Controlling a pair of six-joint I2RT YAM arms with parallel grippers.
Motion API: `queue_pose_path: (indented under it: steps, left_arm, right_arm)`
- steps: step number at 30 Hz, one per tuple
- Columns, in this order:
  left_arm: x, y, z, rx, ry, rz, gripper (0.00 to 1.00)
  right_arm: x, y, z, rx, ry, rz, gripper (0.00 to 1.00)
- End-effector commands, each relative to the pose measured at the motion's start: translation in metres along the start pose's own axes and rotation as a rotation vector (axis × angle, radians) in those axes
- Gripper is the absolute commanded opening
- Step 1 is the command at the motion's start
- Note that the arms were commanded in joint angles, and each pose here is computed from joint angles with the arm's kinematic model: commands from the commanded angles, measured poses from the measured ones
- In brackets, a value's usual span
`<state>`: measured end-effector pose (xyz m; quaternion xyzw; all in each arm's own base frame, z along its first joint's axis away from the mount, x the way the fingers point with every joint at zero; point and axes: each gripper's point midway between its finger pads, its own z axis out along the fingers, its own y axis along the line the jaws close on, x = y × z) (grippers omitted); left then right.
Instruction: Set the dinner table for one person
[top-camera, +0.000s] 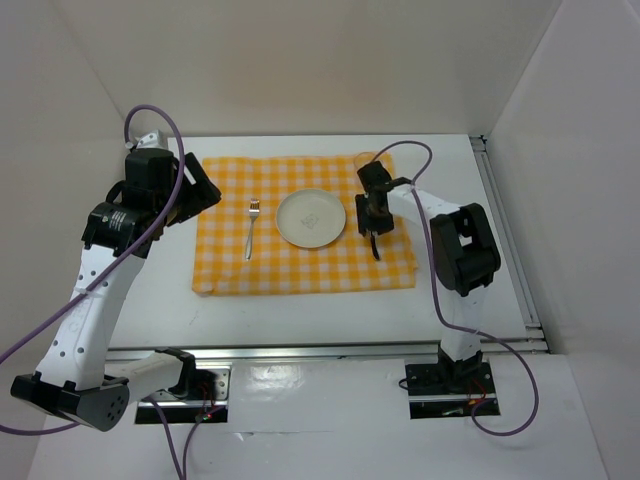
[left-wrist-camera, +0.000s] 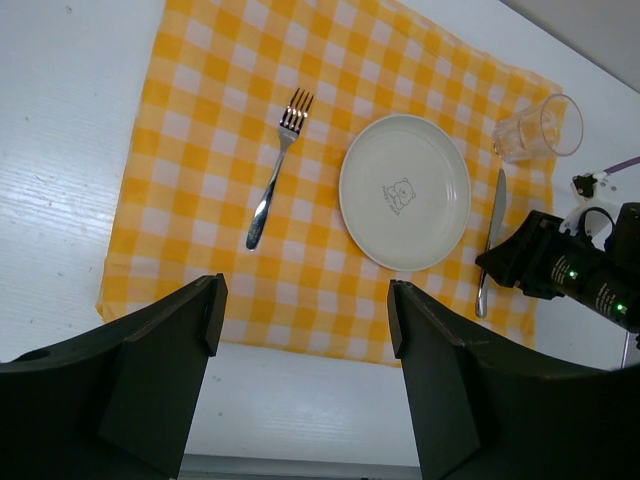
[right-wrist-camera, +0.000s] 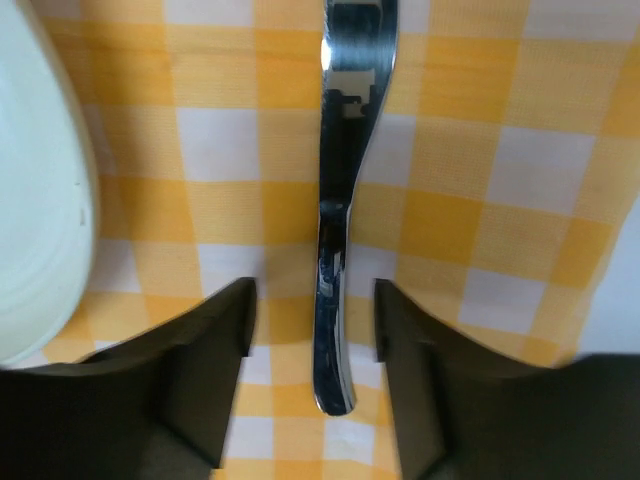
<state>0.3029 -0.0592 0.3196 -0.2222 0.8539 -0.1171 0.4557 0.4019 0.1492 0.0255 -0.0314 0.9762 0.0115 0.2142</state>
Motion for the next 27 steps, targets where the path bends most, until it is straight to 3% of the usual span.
queue_pose_path:
  steps: [1, 5, 7, 8, 9, 13, 18, 22, 27]
  left_arm:
    - [-0.013, -0.002, -0.004, 0.008, -0.045, 0.014, 0.83]
    - [-0.014, -0.002, -0.007, 0.013, -0.052, 0.021, 0.83]
    - [-0.009, -0.001, -0.003, 0.015, -0.038, 0.037, 0.84]
    - [-0.006, -0.003, 0.000, 0.031, -0.031, 0.049, 0.84]
    - [-0.006, -0.006, 0.004, 0.050, -0.036, 0.063, 0.86]
    - [0.020, 0.004, 0.034, -0.004, 0.088, 0.091, 0.86]
    - [0.038, 0.007, 0.057, -0.031, 0.176, 0.123, 0.86]
    - [0.040, 0.007, 0.066, -0.045, 0.199, 0.136, 0.86]
    - [0.041, 0.002, 0.066, -0.024, 0.213, 0.134, 0.86]
  right_arm:
    - [-0.041, 0.012, -0.035, -0.015, -0.110, 0.015, 0.62]
    - [-0.061, 0.009, -0.081, -0.021, -0.191, 0.049, 0.72]
    - [-0.077, 0.007, -0.124, -0.052, -0.318, 0.080, 0.73]
    - [-0.067, -0.002, -0.127, -0.049, -0.326, 0.110, 0.81]
    - [-0.079, -0.009, -0.161, -0.080, -0.435, 0.156, 1.00]
    - [-0.055, -0.073, -0.184, -0.009, -0.488, 0.366, 1.00]
    - [-0.011, -0.145, -0.174, 0.156, -0.370, 0.614, 1.00]
    - [0.011, -0.160, -0.167, 0.238, -0.298, 0.651, 1.00]
    - [0.016, -0.165, -0.174, 0.237, -0.326, 0.670, 1.00]
